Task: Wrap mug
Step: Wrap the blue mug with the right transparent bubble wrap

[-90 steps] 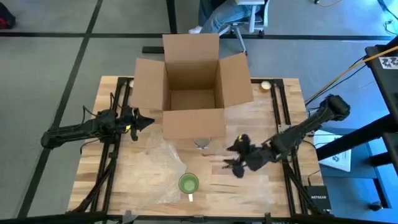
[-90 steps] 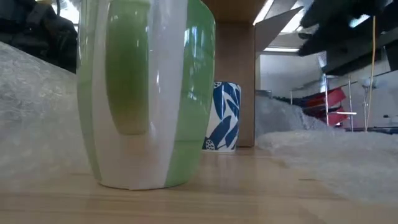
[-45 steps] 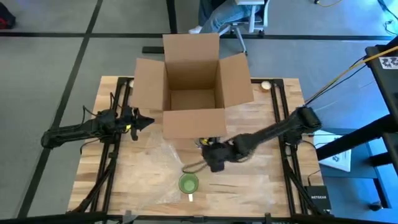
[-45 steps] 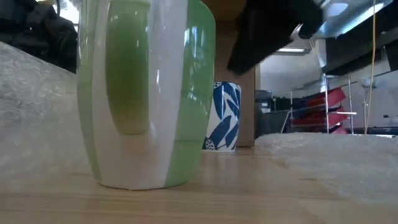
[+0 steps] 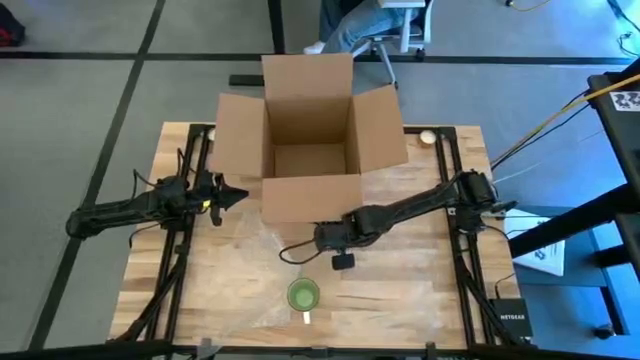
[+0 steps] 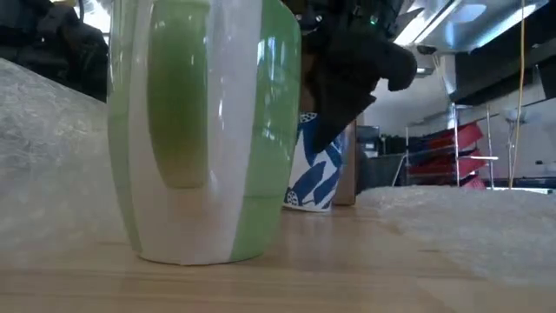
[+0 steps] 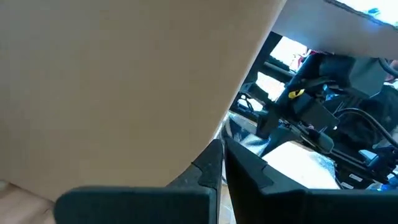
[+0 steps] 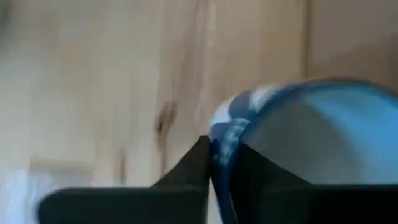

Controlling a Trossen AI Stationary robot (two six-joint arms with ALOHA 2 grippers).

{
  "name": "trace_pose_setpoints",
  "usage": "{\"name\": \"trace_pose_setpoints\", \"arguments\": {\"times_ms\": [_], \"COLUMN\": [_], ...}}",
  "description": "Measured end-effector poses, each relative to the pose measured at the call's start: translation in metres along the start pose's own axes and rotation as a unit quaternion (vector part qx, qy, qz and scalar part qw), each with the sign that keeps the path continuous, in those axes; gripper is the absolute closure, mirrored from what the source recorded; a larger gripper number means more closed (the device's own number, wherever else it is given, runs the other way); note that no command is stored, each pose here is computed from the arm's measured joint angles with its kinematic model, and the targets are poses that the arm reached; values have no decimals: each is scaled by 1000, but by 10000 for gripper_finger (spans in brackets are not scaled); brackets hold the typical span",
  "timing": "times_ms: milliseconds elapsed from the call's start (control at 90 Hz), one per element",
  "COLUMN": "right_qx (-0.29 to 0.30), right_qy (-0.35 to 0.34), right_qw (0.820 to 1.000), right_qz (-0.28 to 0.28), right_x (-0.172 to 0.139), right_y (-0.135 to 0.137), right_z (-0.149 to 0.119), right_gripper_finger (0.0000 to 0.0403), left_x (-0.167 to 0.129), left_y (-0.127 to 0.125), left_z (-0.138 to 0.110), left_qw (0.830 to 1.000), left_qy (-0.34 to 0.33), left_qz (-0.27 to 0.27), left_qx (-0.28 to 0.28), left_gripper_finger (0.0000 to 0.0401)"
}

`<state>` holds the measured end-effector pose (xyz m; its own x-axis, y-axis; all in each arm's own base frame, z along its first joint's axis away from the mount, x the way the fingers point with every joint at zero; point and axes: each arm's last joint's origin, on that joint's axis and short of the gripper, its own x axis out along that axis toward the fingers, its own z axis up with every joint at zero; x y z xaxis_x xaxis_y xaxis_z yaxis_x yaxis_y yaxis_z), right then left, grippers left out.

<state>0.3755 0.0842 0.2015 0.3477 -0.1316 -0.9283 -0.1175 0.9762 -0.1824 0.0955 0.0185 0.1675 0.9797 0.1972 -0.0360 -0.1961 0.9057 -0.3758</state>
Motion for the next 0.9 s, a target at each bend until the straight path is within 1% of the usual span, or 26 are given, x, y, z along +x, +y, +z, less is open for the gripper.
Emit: {"name": "trace_pose_setpoints", "arguments": {"times_ms": [89, 144, 222, 278, 356, 467, 578, 678, 744, 811, 900], "right_qx": [15, 17, 39, 62, 91, 136, 174, 202, 209, 215, 226], "right_qy": [6, 1, -30, -31, 10, 78, 119, 132, 126, 118, 131], "right_qw": [1000, 1000, 999, 998, 995, 988, 977, 970, 969, 969, 964], "right_qz": [-11, -19, -7, 10, 28, 15, -9, -24, -36, -39, -41], "right_x": [-21, -45, -81, -97, -110, -114, -108, -96, -87, -77, -66], "right_y": [1, 3, 11, 18, 30, 43, 49, 46, 41, 38, 31], "right_z": [4, 7, 9, 3, -16, -46, -77, -101, -114, -121, -129], "right_gripper_finger": [387, 394, 394, 393, 396, 398, 397, 397, 397, 397, 397], "left_x": [0, 0, 0, 0, 0, 0, 0, 0, 0, 0, 0], "left_y": [0, 0, 0, 0, 0, 0, 0, 0, 0, 0, 1], "left_z": [0, 0, 0, 0, 0, 0, 0, 0, 0, 0, 1], "left_qw": [1000, 1000, 1000, 1000, 1000, 1000, 1000, 1000, 1000, 1000, 1000], "left_qy": [0, 0, 0, 0, 0, 0, 0, 0, -1, -3, -11], "left_qz": [0, 0, 0, 0, 0, 0, 0, 0, 0, 5, 17], "left_qx": [0, 0, 0, 0, 0, 0, 0, 0, 0, 1, 1], "left_gripper_finger": [401, 401, 401, 401, 401, 401, 401, 401, 401, 401, 401]}}
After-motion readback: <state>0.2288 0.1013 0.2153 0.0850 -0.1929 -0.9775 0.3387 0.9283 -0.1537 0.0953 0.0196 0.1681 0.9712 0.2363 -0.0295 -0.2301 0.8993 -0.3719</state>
